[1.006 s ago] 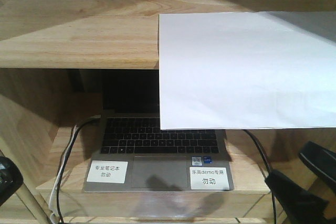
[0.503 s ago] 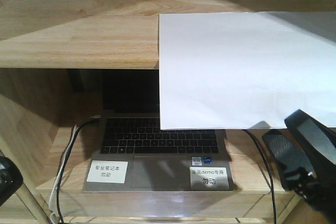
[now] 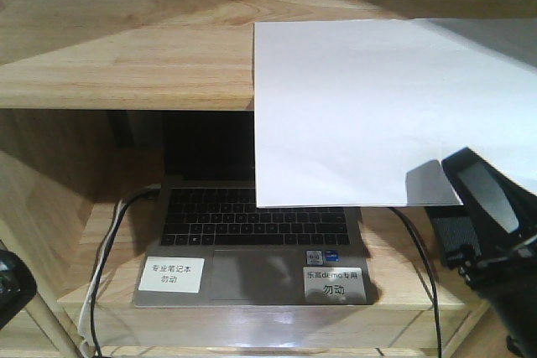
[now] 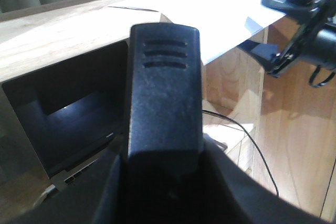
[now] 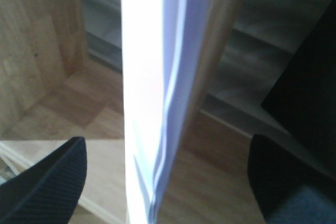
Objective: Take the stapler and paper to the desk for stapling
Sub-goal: 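Move the right gripper to the edge of the white paper sheet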
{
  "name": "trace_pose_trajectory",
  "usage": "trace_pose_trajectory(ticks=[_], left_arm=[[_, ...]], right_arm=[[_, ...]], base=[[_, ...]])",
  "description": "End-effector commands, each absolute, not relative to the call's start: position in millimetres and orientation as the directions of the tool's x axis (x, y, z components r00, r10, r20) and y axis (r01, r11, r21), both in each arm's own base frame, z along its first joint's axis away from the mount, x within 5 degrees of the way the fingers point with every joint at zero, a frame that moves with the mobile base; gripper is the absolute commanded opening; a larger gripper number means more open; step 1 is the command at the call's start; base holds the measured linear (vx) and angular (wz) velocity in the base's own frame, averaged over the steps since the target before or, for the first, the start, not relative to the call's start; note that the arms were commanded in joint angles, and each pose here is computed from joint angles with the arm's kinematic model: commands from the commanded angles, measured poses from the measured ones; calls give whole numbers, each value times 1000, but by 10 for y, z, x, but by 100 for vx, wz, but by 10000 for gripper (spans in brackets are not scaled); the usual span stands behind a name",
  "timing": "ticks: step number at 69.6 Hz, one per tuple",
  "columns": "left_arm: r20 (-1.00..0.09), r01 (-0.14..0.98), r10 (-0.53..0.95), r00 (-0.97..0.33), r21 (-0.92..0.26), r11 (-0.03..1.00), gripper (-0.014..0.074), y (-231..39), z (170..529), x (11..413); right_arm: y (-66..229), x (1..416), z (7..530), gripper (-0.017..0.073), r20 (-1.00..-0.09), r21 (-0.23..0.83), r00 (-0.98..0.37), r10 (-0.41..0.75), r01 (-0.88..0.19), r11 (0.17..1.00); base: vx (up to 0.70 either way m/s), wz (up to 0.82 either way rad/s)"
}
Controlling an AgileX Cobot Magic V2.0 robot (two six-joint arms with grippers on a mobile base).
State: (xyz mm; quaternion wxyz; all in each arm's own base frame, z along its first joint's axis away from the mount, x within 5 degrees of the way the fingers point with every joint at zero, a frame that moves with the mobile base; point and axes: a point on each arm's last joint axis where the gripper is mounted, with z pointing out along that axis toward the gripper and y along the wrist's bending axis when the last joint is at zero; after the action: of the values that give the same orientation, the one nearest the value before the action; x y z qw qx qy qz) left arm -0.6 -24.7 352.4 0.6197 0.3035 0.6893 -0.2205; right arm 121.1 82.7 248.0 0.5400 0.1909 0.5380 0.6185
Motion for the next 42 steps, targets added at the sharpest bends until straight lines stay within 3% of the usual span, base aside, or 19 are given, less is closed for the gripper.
trace_pose_trajectory(ticks=[1,31,42], left_arm=[[-998,678,43,34,55,733,-6,-235,3712,-2],[-998,678,43,34,55,733,-6,-235,3712,-2],[-998,678,43,34,55,733,-6,-235,3712,-2]], right_arm=[[803,1201,2783,590,-317,759,-221,922,-642,108],[801,1283,2993,588,-309,723,-112,945,-672,157],[801,1285,3001,531,-306,723,-110,945,-673,156]], base=[[0,0],[0,0],[0,0]])
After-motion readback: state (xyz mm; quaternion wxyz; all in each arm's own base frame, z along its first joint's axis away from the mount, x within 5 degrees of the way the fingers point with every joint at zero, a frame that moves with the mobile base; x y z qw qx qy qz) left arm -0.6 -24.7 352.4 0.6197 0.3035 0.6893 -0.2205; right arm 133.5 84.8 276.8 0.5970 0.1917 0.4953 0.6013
